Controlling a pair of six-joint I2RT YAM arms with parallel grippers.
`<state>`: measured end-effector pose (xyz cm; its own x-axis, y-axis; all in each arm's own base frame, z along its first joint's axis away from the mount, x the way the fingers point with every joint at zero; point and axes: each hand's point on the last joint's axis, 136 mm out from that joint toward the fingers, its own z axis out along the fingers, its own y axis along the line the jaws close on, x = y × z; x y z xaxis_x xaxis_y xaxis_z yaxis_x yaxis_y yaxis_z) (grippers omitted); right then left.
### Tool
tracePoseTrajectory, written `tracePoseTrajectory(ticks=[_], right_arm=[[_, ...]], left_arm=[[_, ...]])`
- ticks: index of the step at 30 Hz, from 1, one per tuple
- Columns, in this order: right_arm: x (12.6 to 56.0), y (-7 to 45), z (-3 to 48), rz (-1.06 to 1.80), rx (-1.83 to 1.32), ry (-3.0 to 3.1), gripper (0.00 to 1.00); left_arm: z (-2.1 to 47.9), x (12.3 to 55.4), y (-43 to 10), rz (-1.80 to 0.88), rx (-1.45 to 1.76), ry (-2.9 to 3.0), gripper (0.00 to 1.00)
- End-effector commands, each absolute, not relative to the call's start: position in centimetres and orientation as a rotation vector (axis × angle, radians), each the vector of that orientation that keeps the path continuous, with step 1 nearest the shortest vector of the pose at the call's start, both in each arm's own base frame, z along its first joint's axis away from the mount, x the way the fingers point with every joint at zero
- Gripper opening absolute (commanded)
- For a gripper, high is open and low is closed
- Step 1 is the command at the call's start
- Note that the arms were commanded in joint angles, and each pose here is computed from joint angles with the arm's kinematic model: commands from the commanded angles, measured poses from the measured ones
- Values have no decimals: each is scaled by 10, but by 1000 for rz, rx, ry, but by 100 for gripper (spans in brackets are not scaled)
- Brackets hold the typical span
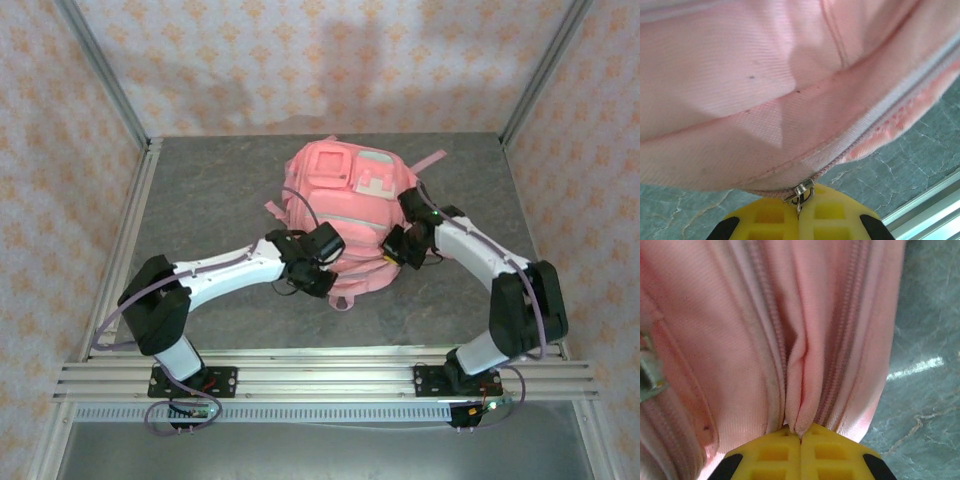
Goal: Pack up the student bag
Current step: Zip the student bag at the center of the table.
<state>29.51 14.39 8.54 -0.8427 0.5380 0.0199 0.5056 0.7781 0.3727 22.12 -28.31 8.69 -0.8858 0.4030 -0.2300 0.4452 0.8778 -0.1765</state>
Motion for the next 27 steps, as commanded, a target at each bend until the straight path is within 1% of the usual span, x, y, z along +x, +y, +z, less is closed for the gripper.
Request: tracePoseTrajectory(ticks=[1, 4, 5, 9, 11, 12, 15, 17, 21, 22, 25, 27], right_arm=[[356, 156, 101, 648, 801, 2722, 0], [372, 168, 108, 715, 792, 2706, 0], [375, 168, 110, 715, 788, 2705, 5], [369, 165, 120, 691, 767, 2715, 35], [359, 159, 126, 676, 765, 2709, 44], [353, 156, 130, 667, 765, 2705, 47], [331, 146, 136, 646, 779, 2698, 49], [318, 146, 138, 685, 793, 2693, 49], [297, 169, 142, 965, 787, 2676, 48], [293, 173, 142, 1010, 790, 2680, 50], [282, 182, 140, 1069, 766, 2701, 60], [280, 187, 136, 1085, 763, 2708, 64]], left_arm=[[84, 193, -296, -316, 794, 2917, 0], [93, 193, -318, -345, 861, 2883, 0], [96, 194, -323, -350, 876, 2873, 0], [101, 203, -336, -332, 888, 2851, 0], [103, 208, -338, -319, 884, 2841, 0], [104, 210, -339, -318, 878, 2839, 0], [109, 216, -343, -334, 852, 2818, 0], [114, 219, -345, -354, 838, 2799, 0], [115, 225, -346, -362, 830, 2806, 0], [115, 226, -347, -366, 830, 2806, 0], [117, 228, -349, -376, 831, 2805, 0], [117, 230, -351, -379, 830, 2803, 0]])
